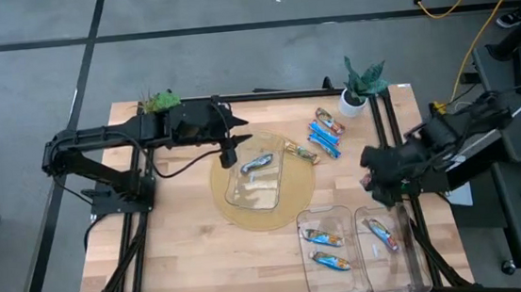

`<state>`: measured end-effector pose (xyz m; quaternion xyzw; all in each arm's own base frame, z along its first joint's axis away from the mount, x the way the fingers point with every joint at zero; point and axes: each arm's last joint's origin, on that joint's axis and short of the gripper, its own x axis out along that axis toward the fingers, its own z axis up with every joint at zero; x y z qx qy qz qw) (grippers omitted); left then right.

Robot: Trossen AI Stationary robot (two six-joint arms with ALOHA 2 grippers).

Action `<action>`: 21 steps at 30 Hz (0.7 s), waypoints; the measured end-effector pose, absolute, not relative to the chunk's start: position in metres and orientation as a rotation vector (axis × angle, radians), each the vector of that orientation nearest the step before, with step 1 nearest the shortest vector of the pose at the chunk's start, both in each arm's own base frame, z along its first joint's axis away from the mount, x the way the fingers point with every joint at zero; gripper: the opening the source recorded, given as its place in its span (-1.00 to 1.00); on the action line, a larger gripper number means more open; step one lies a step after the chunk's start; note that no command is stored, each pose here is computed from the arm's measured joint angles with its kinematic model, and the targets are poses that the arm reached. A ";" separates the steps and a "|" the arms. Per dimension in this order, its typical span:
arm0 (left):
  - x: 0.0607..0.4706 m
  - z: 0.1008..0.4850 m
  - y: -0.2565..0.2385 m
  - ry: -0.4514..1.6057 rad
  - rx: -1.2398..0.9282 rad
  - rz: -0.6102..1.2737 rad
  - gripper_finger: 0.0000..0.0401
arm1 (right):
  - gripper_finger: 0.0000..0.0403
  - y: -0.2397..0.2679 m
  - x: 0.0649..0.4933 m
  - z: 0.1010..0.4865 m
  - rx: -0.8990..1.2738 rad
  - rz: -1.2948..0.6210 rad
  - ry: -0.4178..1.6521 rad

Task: Pick and place Granola Bars by type
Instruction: Put the red granola bar pack into the bottom right transparent bin

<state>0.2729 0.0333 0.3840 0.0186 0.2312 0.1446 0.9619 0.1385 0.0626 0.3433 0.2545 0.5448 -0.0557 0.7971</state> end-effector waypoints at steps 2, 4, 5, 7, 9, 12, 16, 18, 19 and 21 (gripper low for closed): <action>0.272 0.383 0.037 0.477 0.035 0.306 -0.16 | -0.76 0.071 0.142 0.339 0.556 -0.143 1.203; 0.271 0.383 0.040 0.482 0.032 0.317 -0.16 | -0.76 0.080 0.145 0.334 0.567 -0.180 1.236; 0.271 0.383 0.041 0.483 0.031 0.322 -0.16 | -0.76 0.085 0.146 0.332 0.572 -0.200 1.256; 0.271 0.383 0.044 0.486 0.029 0.332 -0.16 | -0.76 0.096 0.149 0.326 0.576 -0.229 1.294; 0.270 0.383 0.046 0.487 0.027 0.339 -0.16 | -0.76 0.107 0.151 0.320 0.571 -0.254 1.325; 0.269 0.383 0.051 0.488 0.023 0.354 -0.16 | -0.76 0.122 0.155 0.310 0.554 -0.299 1.364; 0.268 0.382 0.057 0.493 0.012 0.361 -0.16 | -0.76 0.144 0.158 0.295 0.513 -0.343 1.418; 0.268 0.382 0.059 0.493 0.010 0.369 -0.16 | -0.75 0.156 0.160 0.287 0.489 -0.345 1.435; 0.267 0.382 0.060 0.493 0.009 0.372 -0.16 | -0.75 0.162 0.161 0.283 0.483 -0.347 1.441; 0.267 0.382 0.062 0.494 0.010 0.377 -0.16 | -0.75 0.173 0.162 0.275 0.474 -0.354 1.450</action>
